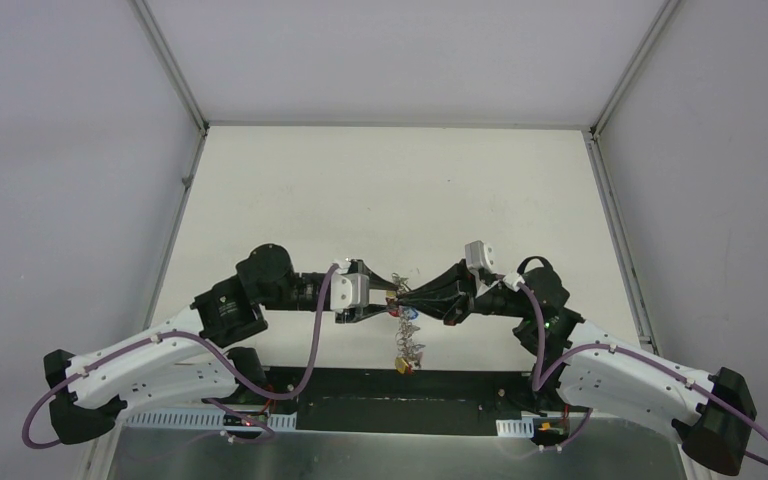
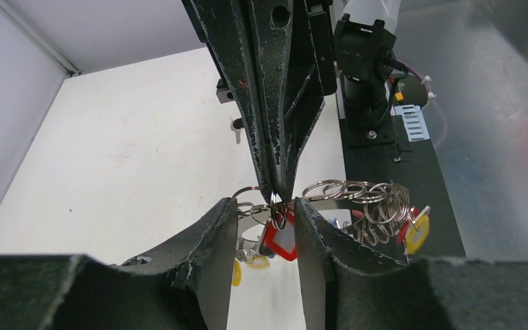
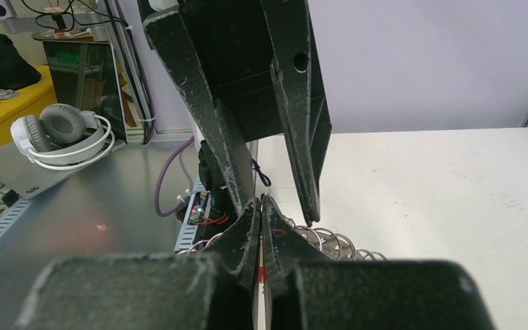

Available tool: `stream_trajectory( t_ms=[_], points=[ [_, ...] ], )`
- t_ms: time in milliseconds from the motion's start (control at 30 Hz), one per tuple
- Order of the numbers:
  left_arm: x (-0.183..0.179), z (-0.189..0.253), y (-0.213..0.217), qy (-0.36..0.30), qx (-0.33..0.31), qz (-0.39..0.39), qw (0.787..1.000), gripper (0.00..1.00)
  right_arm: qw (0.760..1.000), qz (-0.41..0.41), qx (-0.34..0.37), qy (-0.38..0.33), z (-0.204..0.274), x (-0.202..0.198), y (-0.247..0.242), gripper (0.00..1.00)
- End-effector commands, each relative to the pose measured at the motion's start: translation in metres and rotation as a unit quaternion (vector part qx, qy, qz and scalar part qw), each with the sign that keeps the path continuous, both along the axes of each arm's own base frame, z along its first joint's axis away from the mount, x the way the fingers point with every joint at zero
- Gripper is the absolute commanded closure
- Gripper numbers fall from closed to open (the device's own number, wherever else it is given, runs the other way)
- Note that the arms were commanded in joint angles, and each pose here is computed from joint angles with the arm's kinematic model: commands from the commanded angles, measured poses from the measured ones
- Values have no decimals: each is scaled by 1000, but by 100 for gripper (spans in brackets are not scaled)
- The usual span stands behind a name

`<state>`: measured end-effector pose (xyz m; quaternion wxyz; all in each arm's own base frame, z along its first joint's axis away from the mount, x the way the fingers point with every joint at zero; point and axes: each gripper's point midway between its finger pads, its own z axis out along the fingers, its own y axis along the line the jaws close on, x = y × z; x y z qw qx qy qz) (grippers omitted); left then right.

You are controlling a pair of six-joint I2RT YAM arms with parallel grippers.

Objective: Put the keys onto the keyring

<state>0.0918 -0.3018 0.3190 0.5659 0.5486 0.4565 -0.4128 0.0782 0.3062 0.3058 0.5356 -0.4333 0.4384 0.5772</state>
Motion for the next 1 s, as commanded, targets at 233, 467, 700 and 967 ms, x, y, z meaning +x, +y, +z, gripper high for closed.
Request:
stream_trajectory(
  t_ms=[233, 467, 700, 967],
  points=[
    [-4, -3, 12, -6, -9, 11, 1000, 54, 996, -1, 77, -46, 51, -7, -9, 100],
    [-4, -4, 18, -1, -10, 20, 1000, 55, 996, -3, 78, -45, 51, -6, -9, 100],
    [-5, -12, 9, 11, 6, 5, 1000, 65, 996, -6, 80, -45, 53, -5, -9, 100],
    [-9, -18, 0, 30, 7, -14, 999, 78, 996, -6, 83, -45, 55, -5, -9, 100]
  ],
)
